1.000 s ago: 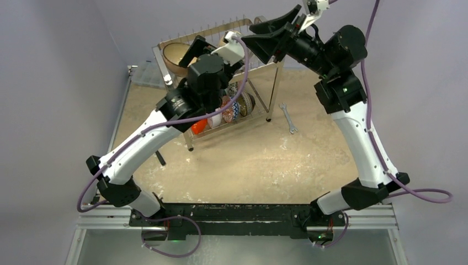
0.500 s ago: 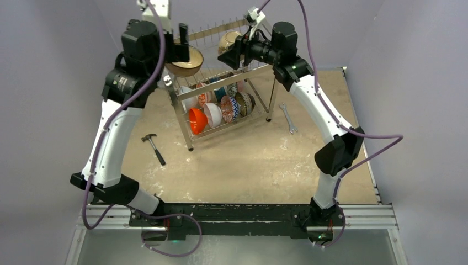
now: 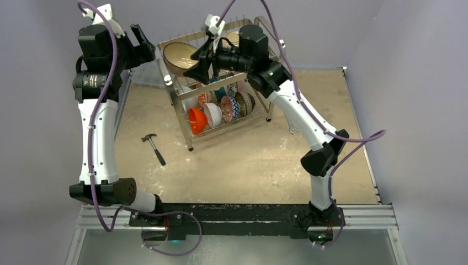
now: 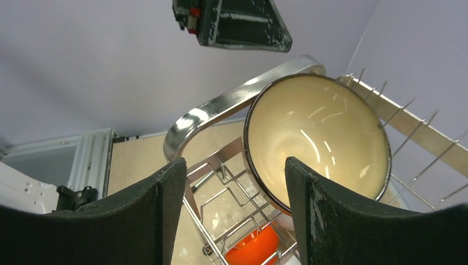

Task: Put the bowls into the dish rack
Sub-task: Turn the bowl upside down on the dish rack.

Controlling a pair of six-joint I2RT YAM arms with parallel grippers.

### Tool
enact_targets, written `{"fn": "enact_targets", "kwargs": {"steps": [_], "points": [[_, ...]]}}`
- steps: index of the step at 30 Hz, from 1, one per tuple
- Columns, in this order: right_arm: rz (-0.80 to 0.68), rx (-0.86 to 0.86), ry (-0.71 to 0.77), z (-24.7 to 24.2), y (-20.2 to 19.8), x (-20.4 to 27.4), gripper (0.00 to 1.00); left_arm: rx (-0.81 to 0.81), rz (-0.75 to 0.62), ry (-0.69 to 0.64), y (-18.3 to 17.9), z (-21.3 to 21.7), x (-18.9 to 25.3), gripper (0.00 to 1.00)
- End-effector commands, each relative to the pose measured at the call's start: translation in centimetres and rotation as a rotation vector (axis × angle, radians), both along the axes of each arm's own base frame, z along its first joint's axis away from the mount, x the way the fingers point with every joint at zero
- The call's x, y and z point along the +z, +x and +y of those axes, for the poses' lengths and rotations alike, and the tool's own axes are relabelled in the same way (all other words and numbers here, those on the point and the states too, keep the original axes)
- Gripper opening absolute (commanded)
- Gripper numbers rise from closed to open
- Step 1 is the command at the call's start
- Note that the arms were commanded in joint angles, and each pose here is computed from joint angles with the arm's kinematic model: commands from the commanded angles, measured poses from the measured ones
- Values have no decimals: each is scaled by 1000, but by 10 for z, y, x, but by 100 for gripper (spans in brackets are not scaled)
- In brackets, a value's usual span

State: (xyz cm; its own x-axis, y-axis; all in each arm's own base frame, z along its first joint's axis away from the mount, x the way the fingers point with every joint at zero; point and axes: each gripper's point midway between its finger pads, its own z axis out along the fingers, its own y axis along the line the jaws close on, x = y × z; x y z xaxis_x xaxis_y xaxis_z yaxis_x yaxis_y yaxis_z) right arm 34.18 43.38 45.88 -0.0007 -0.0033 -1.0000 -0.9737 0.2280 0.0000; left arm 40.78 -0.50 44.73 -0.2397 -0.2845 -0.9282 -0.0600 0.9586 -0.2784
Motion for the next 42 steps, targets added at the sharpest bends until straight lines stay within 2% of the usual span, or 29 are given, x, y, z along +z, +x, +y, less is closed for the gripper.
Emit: {"fn": "enact_targets", "kwargs": {"steps": [1,12,19,23,27,35,36,42], "points": [[-27,-33,-23,4,9,-4,68,-125,-118,-89,-14,-21,32,89],[-36,-121,-18,22,33,-12,74,-225,-179,-97,-37,-38,37,88],[-88,3,-46,45,15,-28,77,-241,-165,-107,-39,-42,30,87],[-105,37,-78,60,7,-42,73,-271,-163,-132,-40,-48,26,86],[-113,30,-69,65,8,-43,59,-279,-169,-137,-44,-50,28,86],[-157,11,20,60,4,-11,2,-321,-205,-181,-50,-59,42,87],[-158,8,29,60,4,-8,0,-324,-210,-183,-50,-60,44,87],[-141,-5,92,50,2,12,0,-329,-219,-179,-50,-60,49,87]]}}
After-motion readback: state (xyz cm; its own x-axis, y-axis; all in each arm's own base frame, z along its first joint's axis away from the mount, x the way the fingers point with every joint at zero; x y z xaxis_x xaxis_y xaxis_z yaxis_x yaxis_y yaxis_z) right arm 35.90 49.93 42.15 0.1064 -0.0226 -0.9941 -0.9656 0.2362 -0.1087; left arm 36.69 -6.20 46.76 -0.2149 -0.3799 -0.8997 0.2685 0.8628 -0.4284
